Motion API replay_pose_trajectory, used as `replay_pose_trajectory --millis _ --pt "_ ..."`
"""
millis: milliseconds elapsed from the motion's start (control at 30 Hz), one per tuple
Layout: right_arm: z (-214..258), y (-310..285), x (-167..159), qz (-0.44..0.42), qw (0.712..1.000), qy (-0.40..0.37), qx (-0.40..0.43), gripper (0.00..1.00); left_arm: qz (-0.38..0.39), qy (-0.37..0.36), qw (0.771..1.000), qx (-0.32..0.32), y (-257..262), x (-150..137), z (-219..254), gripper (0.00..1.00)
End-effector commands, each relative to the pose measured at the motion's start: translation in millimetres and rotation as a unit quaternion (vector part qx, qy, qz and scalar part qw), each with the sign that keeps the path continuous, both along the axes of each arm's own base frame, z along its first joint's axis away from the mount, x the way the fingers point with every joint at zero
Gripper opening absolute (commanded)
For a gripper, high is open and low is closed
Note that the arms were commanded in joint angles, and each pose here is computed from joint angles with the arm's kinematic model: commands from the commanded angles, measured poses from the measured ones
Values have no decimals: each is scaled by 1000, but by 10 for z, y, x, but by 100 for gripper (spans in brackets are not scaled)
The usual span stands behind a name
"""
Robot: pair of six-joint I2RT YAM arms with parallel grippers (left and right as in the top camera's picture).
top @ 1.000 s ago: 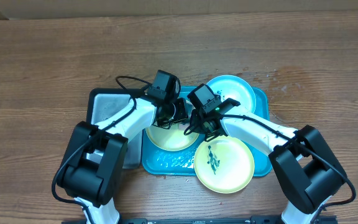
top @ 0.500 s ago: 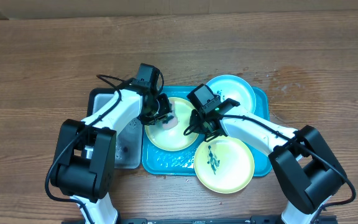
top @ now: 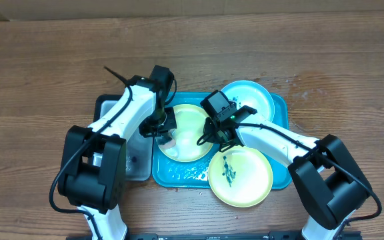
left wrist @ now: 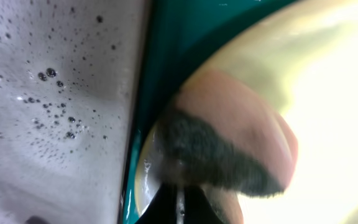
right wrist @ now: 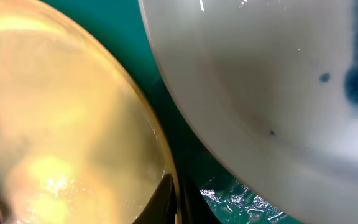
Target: Clean dirty plates on tray and stack at the side
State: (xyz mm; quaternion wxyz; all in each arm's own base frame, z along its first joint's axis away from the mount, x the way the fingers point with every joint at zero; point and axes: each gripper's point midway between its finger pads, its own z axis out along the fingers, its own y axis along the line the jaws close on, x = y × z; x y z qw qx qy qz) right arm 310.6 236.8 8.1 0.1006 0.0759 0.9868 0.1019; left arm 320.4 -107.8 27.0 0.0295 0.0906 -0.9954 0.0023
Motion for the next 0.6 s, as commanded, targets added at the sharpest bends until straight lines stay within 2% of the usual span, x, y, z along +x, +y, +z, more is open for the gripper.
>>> replay_pose_trajectory --millis 0,300,400,567 --pt "-37 -121 -14 -10 1000 -2 -25 4 -54 -46 997 2 -98 180 363 4" --pt "-46 -141 -43 -9 1000 4 -29 4 -55 -80 995 -4 -62 232 1159 4" --pt "-42 -140 -64 -6 1000 10 -29 4 -35 -75 996 11 115 191 1256 4" --pt "131 -56 -23 49 998 1 -27 4 21 -28 999 38 608 51 1226 4"
